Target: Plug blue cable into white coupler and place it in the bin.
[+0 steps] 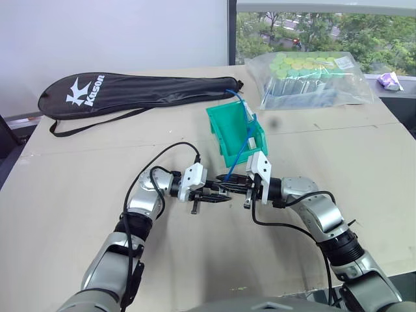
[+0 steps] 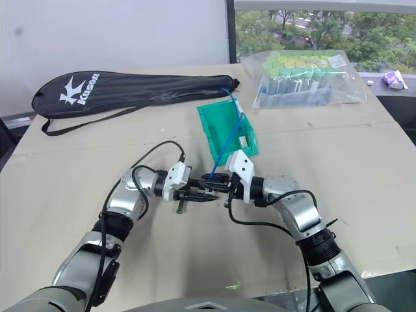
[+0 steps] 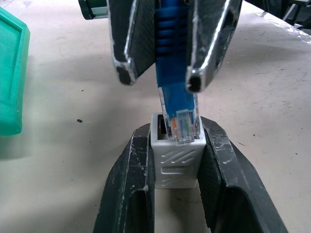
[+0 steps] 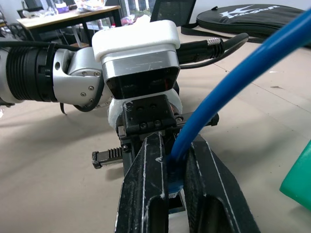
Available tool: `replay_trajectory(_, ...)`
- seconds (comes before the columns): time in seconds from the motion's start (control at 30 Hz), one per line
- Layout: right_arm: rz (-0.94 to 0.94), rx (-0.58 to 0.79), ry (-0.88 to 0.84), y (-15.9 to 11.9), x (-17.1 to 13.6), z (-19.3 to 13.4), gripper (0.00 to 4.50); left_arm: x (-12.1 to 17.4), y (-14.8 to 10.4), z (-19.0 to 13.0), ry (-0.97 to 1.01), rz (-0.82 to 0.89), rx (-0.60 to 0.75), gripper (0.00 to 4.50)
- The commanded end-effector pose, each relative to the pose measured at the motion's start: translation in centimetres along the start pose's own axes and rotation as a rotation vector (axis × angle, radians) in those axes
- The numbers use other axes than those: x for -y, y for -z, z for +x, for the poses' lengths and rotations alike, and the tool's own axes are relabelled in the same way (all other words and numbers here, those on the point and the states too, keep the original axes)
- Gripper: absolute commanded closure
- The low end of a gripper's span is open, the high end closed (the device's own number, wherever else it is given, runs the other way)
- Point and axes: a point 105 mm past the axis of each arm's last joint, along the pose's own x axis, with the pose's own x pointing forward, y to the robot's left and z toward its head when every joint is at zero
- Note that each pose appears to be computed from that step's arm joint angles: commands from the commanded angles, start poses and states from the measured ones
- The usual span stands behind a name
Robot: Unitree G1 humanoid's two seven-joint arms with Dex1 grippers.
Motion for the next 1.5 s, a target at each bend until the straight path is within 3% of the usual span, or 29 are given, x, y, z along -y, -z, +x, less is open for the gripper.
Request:
replay_trajectory(0.03,0.022,-0.05,0.049,0.7,0.4,-0.8,4.5,-0.3,0.6,0.2,-0.029,-0.025,-0.024,3.92)
replay_trajectory(0.27,0.013,-0.089,0.129,1.3,1.1,-0.9,4.5,0.5,0.9,0.7,-0.012,-0.058,-0.015,3.92)
replay_trajectory(0.43,-0.033,-0.175,0.084,2.1,0.1,-0.2,4.5,0.7,1.1,0.8,-0.019,-0.082,-0.013,3.92)
replay_trajectory(0.87,0.158,-0.422,-0.038,11.4,-1.6,-0.8,4.5,1.0,0.7,1.3,-0.063,-0.126,0.039,3.92)
replay_trajectory(0.93,0.142,-0.377,-0.028,11.1,-1.4,-0.4,4.5,1.0,0.7,1.3,-0.069,-0.125,0.04,3.92)
replay_trajectory(1.1,0.132,-0.08,0.015,5.1,0.0,0.4,4.5,0.9,1.1,1.0,-0.108,-0.136,0.021,3.92)
replay_trajectory(1.13,0.121,-0.054,0.016,4.2,0.2,0.3,4.5,1.0,1.2,1.0,-0.108,-0.142,0.017,2.9)
replay_trajectory(1.27,0.062,-0.025,0.029,2.0,0.7,-0.5,4.5,1.3,1.7,0.6,-0.152,-0.143,0.0,1.27)
replay_trajectory(1.33,0.04,-0.013,0.038,1.1,0.8,-0.7,4.5,1.8,2.1,0.1,-0.159,-0.144,-0.014,0.25)
replay_trajectory(1.5,-0.001,0.028,0.027,-1.8,0.5,-1.7,4.5,2.8,0.5,-2.3,-0.198,-0.146,0.003,0.25)
